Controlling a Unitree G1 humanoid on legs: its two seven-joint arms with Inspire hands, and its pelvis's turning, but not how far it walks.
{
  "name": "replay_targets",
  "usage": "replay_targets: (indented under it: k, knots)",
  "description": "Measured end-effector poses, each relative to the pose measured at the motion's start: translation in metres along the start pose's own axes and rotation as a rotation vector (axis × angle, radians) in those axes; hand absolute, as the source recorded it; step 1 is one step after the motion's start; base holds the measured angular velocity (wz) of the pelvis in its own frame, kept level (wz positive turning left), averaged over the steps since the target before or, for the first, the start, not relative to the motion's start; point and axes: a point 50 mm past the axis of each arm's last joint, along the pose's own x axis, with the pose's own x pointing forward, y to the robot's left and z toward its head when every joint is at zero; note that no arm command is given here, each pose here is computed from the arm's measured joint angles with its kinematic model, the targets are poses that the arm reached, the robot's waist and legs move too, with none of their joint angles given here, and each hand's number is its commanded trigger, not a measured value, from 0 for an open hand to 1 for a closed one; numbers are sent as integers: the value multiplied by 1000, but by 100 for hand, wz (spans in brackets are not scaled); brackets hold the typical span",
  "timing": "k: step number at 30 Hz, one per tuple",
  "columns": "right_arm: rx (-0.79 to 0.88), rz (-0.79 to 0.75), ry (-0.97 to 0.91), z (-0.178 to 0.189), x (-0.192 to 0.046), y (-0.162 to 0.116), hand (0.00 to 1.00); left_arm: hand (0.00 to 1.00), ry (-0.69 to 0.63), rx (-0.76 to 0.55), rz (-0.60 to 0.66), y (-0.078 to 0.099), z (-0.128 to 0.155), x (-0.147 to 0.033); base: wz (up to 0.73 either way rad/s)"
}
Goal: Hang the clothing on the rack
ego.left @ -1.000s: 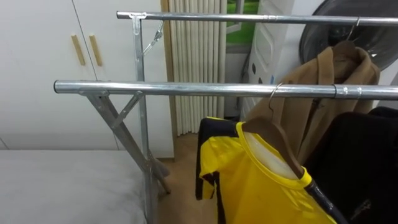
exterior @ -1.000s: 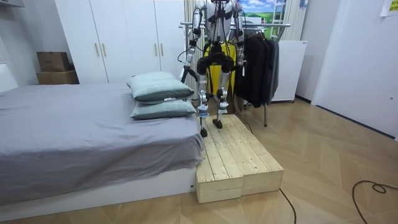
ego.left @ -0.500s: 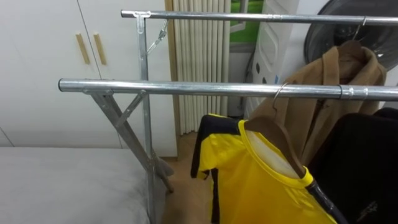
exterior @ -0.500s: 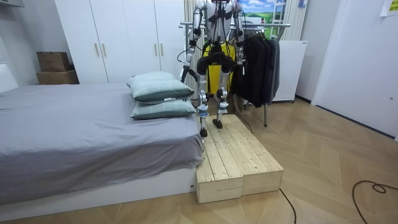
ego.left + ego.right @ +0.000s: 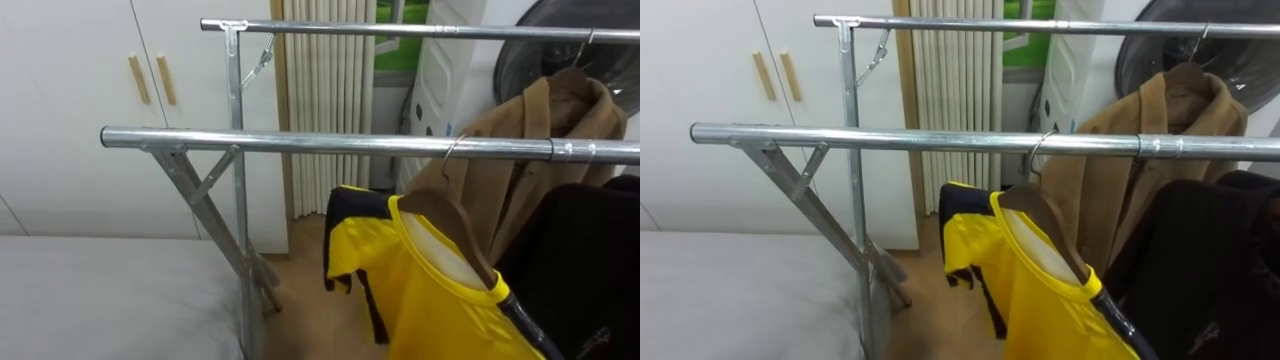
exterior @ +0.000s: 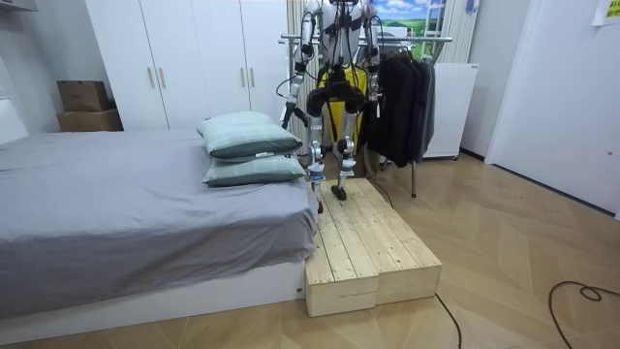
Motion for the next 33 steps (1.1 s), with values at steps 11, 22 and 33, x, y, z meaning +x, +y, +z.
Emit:
replay_targets:
  k: [11, 22, 33]
  knots:
    - [-177, 34, -62, 19, 2, 6, 0, 0, -33, 23, 9, 2, 8, 0, 6]
    - [-274, -21, -68, 25, 1, -11, 0, 0, -194, 41, -38, -7, 44, -6, 94]
    - [-258, -32, -37, 25, 3, -11, 0, 0, -191, 69, -80, -5, 44, -6, 133]
